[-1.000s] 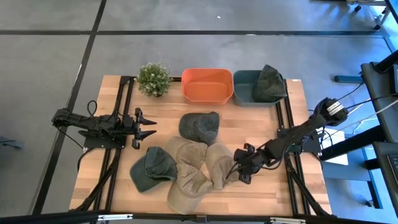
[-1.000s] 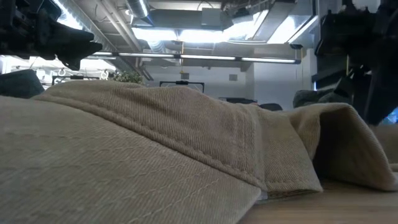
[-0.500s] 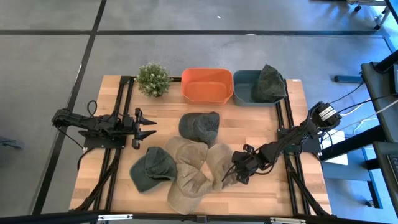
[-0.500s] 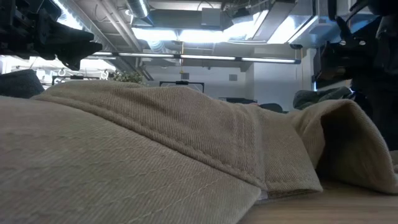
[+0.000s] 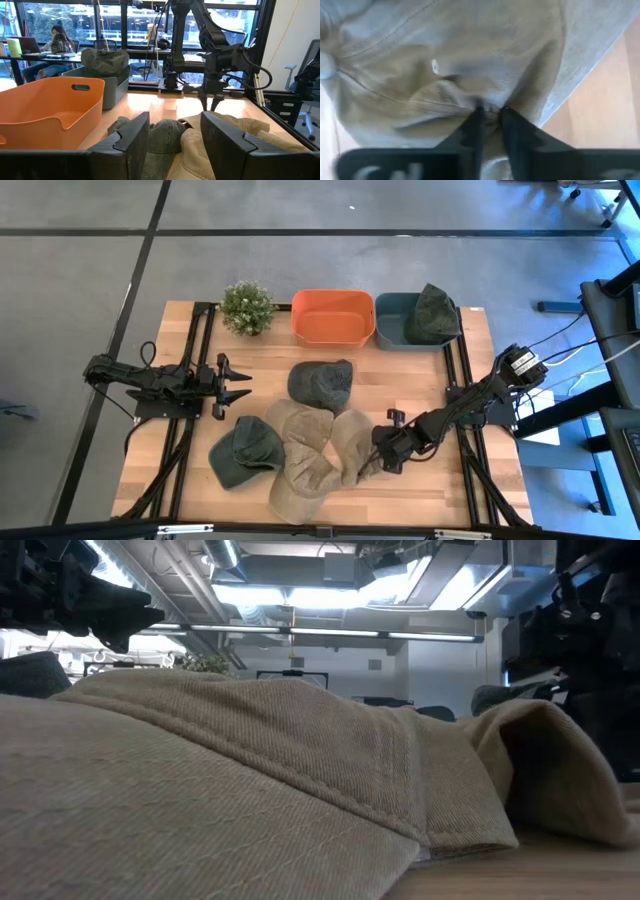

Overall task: Pick & Place hat
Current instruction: Put the right brown cap into the orange bin

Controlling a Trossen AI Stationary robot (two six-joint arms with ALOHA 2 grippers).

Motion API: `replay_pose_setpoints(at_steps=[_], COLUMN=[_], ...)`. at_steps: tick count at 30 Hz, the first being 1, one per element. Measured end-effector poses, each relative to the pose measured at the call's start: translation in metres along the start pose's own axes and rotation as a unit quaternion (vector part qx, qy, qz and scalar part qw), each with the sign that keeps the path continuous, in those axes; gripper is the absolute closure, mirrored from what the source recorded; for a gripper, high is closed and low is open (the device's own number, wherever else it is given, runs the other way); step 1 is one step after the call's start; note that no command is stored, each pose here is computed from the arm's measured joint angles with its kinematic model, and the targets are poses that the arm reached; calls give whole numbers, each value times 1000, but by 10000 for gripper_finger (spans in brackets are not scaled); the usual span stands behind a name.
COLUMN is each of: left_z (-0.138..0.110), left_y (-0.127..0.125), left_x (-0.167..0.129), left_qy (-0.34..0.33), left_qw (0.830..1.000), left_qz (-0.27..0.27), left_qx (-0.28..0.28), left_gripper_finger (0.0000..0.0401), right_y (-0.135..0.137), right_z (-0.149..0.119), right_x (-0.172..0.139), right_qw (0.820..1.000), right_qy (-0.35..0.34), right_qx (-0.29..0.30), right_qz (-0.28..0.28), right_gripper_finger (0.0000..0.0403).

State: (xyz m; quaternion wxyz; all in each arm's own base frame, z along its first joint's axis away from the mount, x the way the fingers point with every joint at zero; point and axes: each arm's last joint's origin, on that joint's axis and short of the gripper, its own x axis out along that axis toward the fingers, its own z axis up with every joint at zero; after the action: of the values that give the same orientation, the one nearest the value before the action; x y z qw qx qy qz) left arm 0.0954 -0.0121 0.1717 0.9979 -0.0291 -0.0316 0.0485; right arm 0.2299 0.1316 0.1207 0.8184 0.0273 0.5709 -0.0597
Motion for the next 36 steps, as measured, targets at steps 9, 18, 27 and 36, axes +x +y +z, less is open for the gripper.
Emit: replay_pose_setpoints(at_steps=[9, 18, 27, 36], left_z=[0, 0, 0, 0], left_y=[0, 0, 0, 0], left_x=[0, 0, 0, 0], left_qy=[0, 0, 0, 0], left_qw=[1000, 1000, 1000, 1000], left_qz=[-1, -1, -1, -3], left_qx=[0, 1, 1, 1], left_gripper_finger=[228, 228, 228, 228], right_y=[-3, -16, -6, -5], right_z=[0, -12, 5, 12], right_x=[-3, -7, -4, 3], right_qw=[999, 975, 904, 812], right_qy=[2, 63, -13, -19], right_qx=[-39, -179, -410, -539], right_qz=[-27, -118, -121, -222], right_gripper_finger=[397, 399, 398, 397])
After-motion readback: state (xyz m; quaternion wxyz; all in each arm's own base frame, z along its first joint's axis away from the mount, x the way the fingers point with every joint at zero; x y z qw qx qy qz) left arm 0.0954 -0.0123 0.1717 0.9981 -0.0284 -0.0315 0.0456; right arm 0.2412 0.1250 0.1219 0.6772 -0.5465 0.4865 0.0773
